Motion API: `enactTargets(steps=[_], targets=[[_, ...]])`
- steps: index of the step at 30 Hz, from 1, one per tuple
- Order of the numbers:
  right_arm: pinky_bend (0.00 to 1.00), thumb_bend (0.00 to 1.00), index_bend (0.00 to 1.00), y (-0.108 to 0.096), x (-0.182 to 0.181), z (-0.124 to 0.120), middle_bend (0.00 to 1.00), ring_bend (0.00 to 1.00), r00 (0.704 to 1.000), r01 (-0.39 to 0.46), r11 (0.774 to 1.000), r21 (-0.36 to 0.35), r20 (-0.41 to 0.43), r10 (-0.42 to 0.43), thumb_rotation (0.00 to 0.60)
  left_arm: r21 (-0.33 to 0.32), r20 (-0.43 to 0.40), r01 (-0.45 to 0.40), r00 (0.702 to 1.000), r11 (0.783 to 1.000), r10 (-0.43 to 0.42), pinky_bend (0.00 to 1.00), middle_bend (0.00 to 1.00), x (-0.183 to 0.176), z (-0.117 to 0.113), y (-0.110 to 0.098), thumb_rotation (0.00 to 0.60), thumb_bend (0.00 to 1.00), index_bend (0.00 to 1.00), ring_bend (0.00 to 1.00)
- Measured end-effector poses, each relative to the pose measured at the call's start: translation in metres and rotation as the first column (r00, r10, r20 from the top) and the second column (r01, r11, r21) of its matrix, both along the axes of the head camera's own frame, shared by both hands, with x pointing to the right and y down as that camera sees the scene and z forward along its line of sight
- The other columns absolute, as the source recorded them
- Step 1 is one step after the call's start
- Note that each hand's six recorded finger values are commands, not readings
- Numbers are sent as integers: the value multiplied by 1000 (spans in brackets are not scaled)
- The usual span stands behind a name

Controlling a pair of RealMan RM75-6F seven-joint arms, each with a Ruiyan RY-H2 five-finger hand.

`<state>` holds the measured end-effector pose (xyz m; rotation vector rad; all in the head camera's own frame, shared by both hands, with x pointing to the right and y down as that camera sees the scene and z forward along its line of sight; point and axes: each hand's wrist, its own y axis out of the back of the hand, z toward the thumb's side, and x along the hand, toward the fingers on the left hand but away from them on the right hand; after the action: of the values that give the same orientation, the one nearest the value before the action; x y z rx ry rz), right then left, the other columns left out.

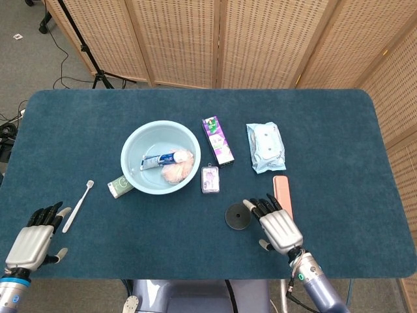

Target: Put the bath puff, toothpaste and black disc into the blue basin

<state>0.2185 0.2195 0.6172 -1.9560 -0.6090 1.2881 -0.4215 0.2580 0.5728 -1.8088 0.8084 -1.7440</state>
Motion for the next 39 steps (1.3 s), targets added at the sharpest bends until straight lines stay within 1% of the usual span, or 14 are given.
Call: enactTargets(steps=[4,7,12,17,24,30,39], targets=[[24,208,55,-4,3,-6,57,61,999,-21,998,59,36,19,600,2,-4,2,1000,1000,-2,0,0,0,0,0,600,264,0,0],[24,208,69,-2,4,-6,57,61,999,-28,997,72,48,25,600,0,-5,3,1000,1000,-3,0,0,0,0,0,600,265,0,0],[24,208,97,5,2,-4,57,56,998,-17,999,41,55,15,600,-7,-7,3,1000,1000,-3,0,0,1,1,1,600,265,0,0],[24,206,133,10,0,2,55,50,999,8,1000,2,36,-8,600,-12,-7,2,1000,1000,-2,0,0,1,2,2,600,266,0,0],[24,207,136,12,-8,17,52,46,999,35,997,-63,4,-35,600,-18,-5,2,1000,1000,-2,0,0,0,4,2,600,266,0,0],[24,208,136,8,-20,30,52,46,998,58,995,-80,-6,-59,600,-30,-2,8,1000,1000,-9,0,0,-2,8,3,600,268,0,0],[24,207,139,-4,-34,44,50,46,997,77,994,-79,-21,-79,600,-71,-2,14,1000,997,-14,0,0,-3,20,7,600,271,0,0]])
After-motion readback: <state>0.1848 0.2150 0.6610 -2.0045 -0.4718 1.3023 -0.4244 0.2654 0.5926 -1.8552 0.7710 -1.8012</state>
